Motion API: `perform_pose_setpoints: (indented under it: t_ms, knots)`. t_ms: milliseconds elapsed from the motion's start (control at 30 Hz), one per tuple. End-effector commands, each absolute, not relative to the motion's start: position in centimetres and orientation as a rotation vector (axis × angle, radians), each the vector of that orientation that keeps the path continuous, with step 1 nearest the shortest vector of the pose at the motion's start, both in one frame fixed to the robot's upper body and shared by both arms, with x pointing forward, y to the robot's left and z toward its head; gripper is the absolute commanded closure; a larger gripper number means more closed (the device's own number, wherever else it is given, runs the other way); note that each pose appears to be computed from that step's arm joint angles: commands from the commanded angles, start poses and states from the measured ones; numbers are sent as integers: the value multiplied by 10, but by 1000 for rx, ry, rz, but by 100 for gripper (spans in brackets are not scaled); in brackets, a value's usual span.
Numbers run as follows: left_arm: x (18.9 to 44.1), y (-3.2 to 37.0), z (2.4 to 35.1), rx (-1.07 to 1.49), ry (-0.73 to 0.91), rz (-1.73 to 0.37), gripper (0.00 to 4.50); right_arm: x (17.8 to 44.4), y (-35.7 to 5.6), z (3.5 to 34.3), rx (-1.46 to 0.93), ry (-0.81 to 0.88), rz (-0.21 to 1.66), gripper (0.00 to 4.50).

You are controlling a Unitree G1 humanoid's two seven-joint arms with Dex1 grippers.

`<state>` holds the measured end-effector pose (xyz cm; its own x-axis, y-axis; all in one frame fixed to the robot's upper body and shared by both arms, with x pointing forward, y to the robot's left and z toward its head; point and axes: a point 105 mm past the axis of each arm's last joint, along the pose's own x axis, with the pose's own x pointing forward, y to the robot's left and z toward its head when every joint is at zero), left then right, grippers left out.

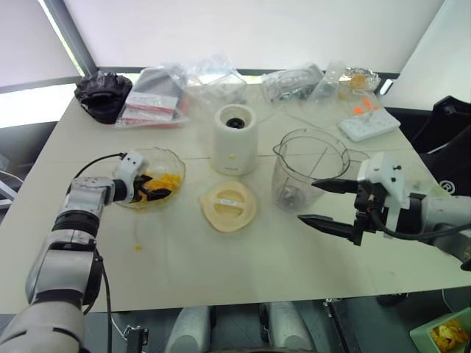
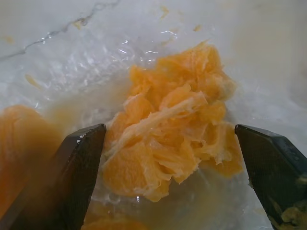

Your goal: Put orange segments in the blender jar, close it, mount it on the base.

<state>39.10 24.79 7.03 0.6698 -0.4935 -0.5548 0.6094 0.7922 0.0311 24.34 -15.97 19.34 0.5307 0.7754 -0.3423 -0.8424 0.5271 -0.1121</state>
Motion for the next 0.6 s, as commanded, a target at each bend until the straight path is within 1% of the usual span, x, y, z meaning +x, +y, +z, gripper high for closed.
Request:
perform_pose_setpoints:
  t_ms: [33, 67, 100, 133, 167, 267, 300, 600]
  knots:
    - [389, 256, 72, 236, 556, -610, 0, 242, -151, 199, -295, 223, 1002, 6]
    - [389, 256, 73, 236, 555, -609, 0, 242, -151, 199, -294, 221, 1002, 6]
    - [390, 256, 73, 243, 554, -608, 53, 243, -150, 199, -293, 218, 1003, 0]
    - [390, 256, 72, 248, 555, -606, 78, 243, -149, 199, -291, 216, 1004, 0]
    - [390, 256, 72, 249, 556, -606, 122, 242, -148, 199, -290, 215, 1005, 0]
    - [390, 255, 72, 245, 558, -606, 282, 241, -147, 197, -287, 214, 1004, 0]
    - [389, 254, 72, 238, 562, -619, 329, 241, -147, 197, -285, 215, 1004, 0]
    - [386, 252, 76, 229, 554, -636, 329, 238, -141, 192, -265, 215, 1003, 0]
